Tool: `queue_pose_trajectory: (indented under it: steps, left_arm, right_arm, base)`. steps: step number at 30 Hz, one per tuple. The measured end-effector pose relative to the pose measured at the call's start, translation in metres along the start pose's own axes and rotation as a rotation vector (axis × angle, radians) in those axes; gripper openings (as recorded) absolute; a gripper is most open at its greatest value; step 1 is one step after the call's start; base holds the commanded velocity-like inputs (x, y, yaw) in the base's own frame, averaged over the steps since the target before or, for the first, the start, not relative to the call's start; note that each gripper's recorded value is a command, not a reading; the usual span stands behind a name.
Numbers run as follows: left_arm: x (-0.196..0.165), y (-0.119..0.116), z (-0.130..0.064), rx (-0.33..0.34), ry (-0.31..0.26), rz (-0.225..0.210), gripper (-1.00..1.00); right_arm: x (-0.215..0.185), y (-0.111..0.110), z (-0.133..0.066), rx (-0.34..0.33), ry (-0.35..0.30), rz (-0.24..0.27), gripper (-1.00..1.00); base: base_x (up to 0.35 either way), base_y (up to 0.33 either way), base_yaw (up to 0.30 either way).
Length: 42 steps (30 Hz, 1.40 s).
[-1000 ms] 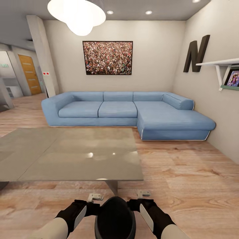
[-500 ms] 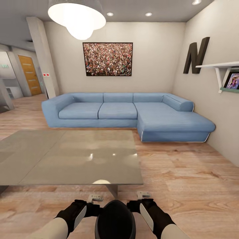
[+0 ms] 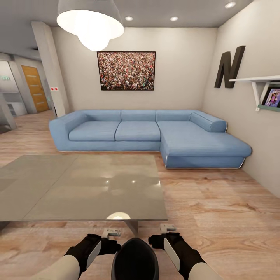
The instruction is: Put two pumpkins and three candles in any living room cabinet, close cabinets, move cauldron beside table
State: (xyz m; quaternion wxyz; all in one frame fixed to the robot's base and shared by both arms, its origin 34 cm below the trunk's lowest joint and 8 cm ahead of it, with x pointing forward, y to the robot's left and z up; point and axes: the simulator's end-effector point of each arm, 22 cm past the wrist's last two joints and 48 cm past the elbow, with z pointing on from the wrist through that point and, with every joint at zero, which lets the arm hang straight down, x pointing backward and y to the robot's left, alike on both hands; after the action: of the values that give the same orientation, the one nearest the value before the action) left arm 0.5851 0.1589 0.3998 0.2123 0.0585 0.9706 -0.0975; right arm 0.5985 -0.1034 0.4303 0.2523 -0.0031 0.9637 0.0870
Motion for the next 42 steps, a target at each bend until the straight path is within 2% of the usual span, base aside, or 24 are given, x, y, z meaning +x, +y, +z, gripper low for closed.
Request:
queue_pose_trajectory:
  steps: [30, 42]
  left_arm:
    - [-0.0057, -0.0012, -0.0011, 0.005, -0.013, -0.007, 1.0]
    - [-0.0085, -0.0014, -0.0031, 0.005, -0.02, -0.006, 1.0]
  right_arm:
    - [0.0002, 0.0001, 0.0001, 0.0, 0.0, 0.0, 1.0]
    - [-0.0018, 0.0005, -0.0015, 0.0, -0.004, -0.001, 1.0]
  base:
    - [-0.087, 0.035, 0.0]
    - [-0.073, 0.063, 0.207]
